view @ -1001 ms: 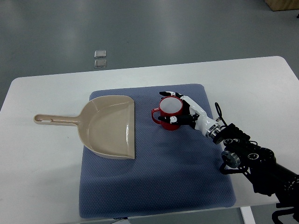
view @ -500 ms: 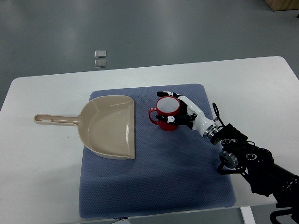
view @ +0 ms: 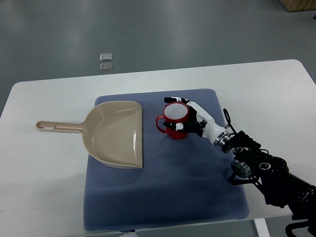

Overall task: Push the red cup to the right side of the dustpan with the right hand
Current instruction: 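Keep pushing the red mug with the right hand toward the dustpan, then push the red mug with the right hand against the dustpan's edge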

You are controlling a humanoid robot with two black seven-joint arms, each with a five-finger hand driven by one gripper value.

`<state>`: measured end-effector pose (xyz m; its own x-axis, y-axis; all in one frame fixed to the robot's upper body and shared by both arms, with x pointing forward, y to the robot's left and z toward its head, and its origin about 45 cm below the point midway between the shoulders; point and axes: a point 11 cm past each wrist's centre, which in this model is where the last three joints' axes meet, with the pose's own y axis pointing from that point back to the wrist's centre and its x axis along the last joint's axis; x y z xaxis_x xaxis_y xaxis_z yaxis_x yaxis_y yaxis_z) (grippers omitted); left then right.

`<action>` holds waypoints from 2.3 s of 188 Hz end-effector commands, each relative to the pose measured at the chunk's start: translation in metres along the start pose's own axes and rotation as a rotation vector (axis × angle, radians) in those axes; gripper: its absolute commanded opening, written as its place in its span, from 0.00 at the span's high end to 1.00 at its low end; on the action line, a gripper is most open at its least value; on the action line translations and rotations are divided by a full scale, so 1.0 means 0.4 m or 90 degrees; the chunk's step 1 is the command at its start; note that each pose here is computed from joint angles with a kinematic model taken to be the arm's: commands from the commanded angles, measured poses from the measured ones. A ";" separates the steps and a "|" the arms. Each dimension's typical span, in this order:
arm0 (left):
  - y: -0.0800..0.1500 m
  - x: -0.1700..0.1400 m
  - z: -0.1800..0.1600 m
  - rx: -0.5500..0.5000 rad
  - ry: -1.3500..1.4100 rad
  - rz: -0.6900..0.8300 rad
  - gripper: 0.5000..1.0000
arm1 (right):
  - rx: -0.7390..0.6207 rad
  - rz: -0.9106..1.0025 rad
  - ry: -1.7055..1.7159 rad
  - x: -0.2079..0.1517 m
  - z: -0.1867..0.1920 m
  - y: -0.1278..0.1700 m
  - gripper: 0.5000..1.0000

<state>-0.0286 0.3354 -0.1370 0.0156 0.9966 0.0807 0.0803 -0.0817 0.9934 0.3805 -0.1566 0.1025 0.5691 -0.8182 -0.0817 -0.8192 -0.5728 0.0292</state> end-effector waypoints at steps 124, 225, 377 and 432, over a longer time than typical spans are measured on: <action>0.000 0.000 0.000 0.000 0.000 0.000 0.00 | 0.002 -0.040 0.014 -0.053 -0.003 -0.011 0.28; 0.000 0.000 0.000 0.000 0.000 0.000 0.00 | 0.004 -0.082 0.017 -0.103 -0.006 -0.016 0.28; 0.000 0.000 0.000 0.000 0.000 0.000 0.00 | 0.012 -0.118 0.014 -0.153 -0.014 -0.020 0.28; 0.000 0.000 0.000 0.000 0.000 0.000 0.00 | 0.020 -0.124 0.007 -0.165 -0.020 -0.021 0.27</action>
<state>-0.0286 0.3354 -0.1370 0.0156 0.9966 0.0804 0.0804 -0.0814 0.9934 0.3517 -0.0996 0.1148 0.7156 -0.6953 -0.0670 -0.6973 -0.7166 -0.0117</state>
